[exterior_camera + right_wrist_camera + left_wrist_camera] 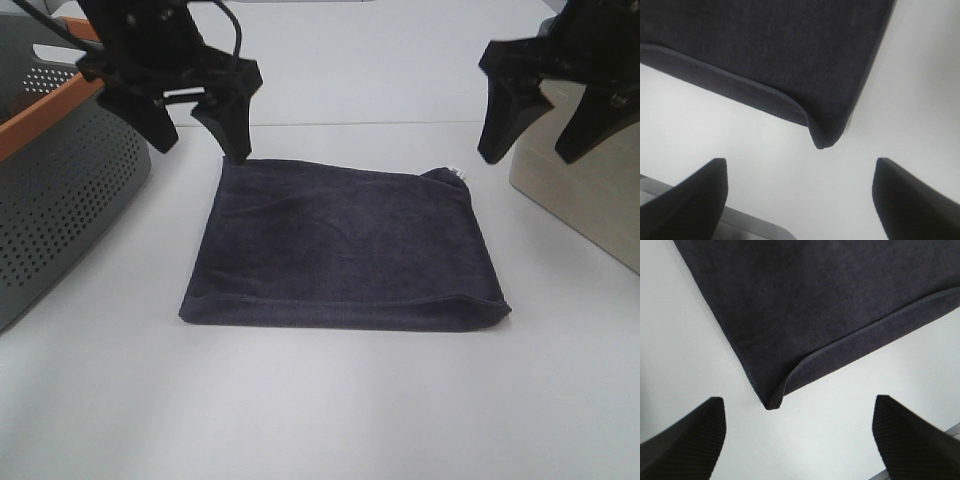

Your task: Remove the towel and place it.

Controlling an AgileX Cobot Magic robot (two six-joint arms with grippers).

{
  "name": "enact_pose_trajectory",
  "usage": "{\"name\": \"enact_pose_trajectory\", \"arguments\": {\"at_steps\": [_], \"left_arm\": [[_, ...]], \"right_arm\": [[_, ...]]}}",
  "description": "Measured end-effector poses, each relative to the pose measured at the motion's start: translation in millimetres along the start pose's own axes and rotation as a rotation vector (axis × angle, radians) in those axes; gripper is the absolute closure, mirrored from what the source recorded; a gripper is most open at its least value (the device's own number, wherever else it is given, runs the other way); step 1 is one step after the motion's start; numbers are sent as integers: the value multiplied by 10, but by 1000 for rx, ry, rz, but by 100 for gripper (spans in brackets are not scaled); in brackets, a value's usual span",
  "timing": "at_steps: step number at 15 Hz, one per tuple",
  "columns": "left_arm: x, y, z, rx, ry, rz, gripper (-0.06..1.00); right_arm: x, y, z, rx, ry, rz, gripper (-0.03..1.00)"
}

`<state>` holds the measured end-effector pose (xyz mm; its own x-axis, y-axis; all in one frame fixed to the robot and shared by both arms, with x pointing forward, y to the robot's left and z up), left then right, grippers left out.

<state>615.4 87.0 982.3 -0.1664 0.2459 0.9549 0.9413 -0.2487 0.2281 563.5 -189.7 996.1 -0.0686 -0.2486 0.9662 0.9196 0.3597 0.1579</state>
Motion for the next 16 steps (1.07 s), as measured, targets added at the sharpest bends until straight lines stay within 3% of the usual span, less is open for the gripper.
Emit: {"name": "enact_pose_trajectory", "arguments": {"at_steps": [3,4,5,9,11,13,16], "left_arm": [[546,50,213,24,123,-144,19],[881,69,518,95,164,-222,19],[971,69,626,123,172,-242,19],[1596,-205,1539,318,269,-352,19],[1750,-543,1796,394,304,-356,19],[1814,-875,1775,426,304,-356,19],[1827,-1348,1524,438,244,-368,19]], "right_arm": [[539,41,-13,-54,-97,-153,26],[827,33,-152,-113,-173,-232,26],[884,14,-217,-136,-182,-246,26],[1196,-265,-804,-303,-271,-305,26],[1292,-495,-731,-296,-287,-326,26],[1287,-810,-538,-295,-265,-341,26],[1268,-1441,-237,-282,-273,-399,26]]}}
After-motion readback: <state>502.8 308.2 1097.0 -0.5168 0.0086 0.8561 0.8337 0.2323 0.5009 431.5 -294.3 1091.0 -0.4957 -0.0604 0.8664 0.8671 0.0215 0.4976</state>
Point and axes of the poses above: a point on each arm's last joint axis where the gripper is mounted, x pointing back along that axis away from the gripper, z along the wrist's bending axis when the last joint is at zero, y = z × x, the point moved 8 cm from there along -x, pointing out along that axis toward the gripper, and after that the axes turned 9 degrees about x, right-handed, at the moved point
